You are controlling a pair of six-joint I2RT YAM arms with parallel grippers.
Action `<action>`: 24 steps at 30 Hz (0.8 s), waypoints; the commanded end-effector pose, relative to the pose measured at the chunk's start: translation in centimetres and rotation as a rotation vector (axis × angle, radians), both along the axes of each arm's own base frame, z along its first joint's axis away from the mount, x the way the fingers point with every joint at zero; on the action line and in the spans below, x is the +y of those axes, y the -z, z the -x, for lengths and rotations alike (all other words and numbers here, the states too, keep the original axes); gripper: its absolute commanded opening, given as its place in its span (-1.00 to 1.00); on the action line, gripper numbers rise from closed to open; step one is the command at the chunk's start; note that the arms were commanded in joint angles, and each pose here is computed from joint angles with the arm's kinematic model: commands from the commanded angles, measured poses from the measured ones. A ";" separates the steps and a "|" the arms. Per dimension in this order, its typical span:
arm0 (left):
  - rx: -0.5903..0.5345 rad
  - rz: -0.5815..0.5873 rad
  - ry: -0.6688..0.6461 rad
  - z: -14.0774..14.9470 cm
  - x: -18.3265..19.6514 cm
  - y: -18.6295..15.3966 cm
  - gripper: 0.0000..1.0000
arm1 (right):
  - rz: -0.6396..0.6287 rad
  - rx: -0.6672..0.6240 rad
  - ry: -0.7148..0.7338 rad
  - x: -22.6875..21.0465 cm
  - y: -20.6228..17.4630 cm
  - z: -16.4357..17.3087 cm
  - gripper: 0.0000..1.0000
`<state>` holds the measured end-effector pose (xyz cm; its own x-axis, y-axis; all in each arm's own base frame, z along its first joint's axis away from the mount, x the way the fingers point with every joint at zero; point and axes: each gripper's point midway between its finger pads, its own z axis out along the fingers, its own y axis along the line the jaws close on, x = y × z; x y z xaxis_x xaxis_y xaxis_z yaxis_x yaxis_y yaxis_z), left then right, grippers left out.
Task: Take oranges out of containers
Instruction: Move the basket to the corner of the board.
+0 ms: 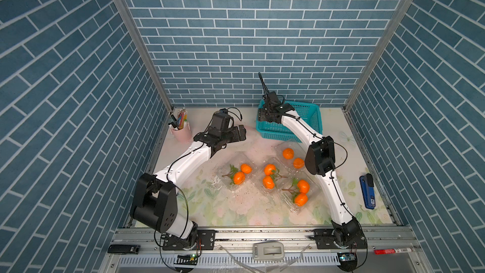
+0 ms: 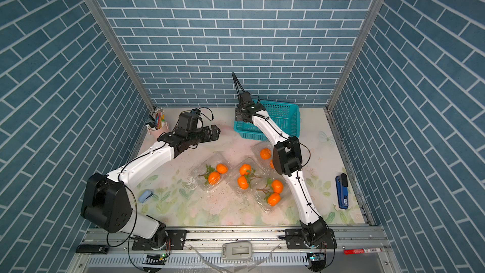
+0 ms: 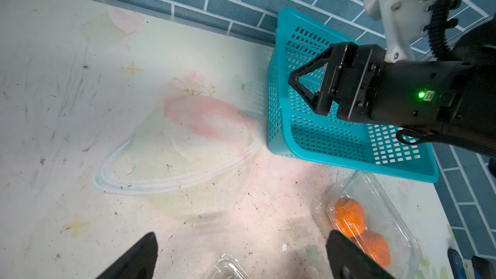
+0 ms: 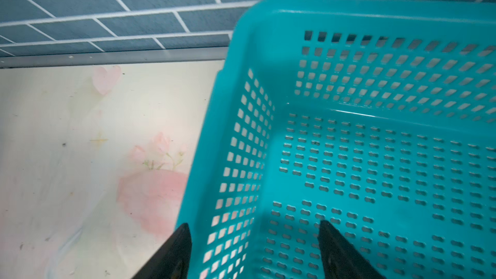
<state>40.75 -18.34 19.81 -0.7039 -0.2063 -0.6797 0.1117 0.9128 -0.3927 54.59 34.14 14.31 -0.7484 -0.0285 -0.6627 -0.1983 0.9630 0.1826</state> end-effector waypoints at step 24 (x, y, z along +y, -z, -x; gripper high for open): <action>0.065 0.070 0.062 1.2 -2.0 1.2 0.99 | 0.267 0.028 -0.051 -5.5 3.0 1.3 -0.73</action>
<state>39.52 -19.45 19.10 -0.7464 -0.2166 -0.6293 0.1259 0.8825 -0.4531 53.18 32.18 10.23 -0.7508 -0.2313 -0.6187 -0.2634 0.9638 -0.0407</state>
